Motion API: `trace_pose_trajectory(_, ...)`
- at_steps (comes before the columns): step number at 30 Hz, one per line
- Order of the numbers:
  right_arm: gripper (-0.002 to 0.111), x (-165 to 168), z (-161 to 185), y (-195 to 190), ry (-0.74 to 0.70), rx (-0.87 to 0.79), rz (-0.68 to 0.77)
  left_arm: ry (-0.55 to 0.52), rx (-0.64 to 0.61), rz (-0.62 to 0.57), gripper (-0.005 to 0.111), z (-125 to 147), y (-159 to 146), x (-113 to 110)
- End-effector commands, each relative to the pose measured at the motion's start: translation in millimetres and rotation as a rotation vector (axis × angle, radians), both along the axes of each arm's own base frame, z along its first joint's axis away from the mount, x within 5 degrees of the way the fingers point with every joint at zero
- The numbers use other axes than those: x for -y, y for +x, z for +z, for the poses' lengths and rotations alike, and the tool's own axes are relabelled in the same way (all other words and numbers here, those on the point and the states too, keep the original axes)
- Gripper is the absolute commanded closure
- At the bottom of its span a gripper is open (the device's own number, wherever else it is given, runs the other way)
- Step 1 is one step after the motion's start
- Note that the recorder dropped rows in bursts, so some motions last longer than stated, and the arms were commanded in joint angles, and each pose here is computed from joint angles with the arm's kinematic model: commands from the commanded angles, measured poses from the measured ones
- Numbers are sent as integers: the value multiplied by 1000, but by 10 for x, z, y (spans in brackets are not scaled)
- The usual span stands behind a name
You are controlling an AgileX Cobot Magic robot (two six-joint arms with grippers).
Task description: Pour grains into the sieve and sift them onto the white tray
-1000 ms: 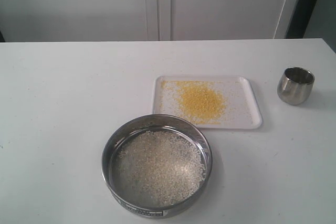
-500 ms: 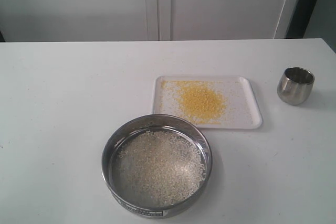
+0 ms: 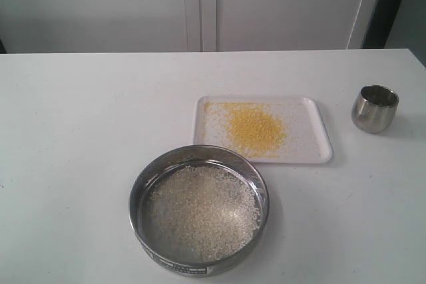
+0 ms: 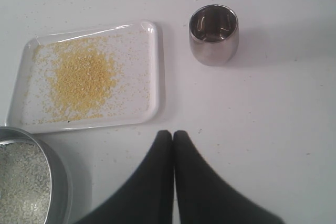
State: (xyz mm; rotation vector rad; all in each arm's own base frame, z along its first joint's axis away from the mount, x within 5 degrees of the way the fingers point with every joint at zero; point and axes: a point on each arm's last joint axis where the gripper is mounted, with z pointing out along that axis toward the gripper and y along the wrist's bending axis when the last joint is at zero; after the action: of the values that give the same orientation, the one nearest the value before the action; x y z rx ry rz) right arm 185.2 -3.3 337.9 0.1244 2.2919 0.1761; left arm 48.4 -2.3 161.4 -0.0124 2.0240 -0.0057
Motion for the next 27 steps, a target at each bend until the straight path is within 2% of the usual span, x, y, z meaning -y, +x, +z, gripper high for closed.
trace_pose_trajectory(1, 108, 9, 15, -3, 14, 14, -20, -15, -7, 0, 107, -33, -2, 6)
trace_pose_trajectory(20, 108, 9, 20, -8, 13, 16, -20, -15, -7, 0, 107, -33, -2, 6)
trace_pose_trajectory(27, 108, -19, 225, -281, 3, 136, -19, -15, -7, 0, 107, -33, -2, 6)
